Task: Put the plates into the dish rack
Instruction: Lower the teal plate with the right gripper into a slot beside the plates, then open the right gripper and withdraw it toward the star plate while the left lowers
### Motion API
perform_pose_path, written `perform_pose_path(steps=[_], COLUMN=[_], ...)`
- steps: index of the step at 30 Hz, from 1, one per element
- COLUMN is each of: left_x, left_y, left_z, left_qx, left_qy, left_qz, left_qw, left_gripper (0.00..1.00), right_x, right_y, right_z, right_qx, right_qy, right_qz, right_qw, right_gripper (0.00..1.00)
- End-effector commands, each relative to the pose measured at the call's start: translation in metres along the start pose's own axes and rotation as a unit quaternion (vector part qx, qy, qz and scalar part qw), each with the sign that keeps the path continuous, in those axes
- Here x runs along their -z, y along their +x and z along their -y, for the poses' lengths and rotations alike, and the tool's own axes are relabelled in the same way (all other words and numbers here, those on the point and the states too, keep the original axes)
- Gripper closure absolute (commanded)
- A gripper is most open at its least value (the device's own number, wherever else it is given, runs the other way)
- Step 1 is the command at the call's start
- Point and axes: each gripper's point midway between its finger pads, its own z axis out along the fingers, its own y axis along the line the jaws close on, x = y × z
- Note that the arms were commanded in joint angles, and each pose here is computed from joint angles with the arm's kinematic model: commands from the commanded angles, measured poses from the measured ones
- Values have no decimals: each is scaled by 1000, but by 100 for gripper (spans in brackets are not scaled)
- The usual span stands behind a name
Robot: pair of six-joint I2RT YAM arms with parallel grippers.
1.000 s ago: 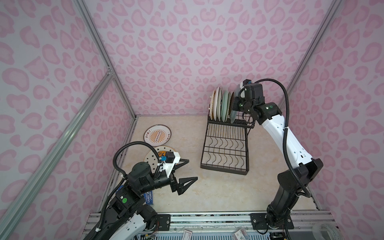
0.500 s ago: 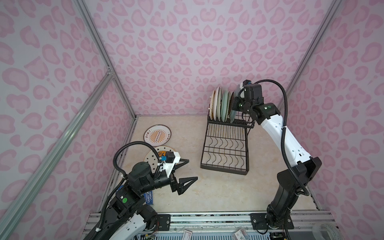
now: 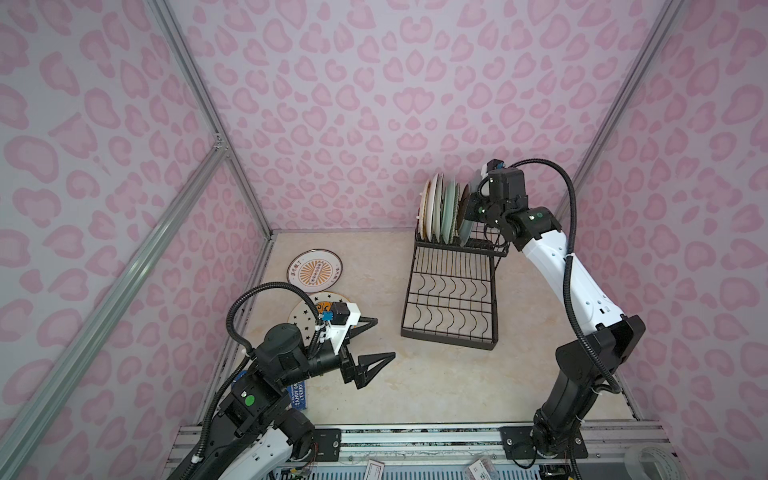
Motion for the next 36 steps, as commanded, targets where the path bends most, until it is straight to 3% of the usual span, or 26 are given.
perform_pose_path(steps=[1,9,19,36], left_x=[0,0,0,-1], left_y=[-3,-2,-1,3], left_z=[-1,-2,-3,-13], left_qx=[-3,-2,-2,1], left_qy=[-2,-5,-8,-33], left_qz=[5,2,3,-7], left_qw=[1000,1000,1000,999], left_gripper=[3,2,2,3], right_x=[5,12,21,78], right_y=[-9,-13,-19,-38], right_z=[-7,-13,-14,-23], right_qx=[0,-1,-4,-9], right_qy=[-14,-28,-30,-74], right_qz=[15,21,30,75], right_qw=[1000,999,999,994], right_gripper=[69,61,60,50])
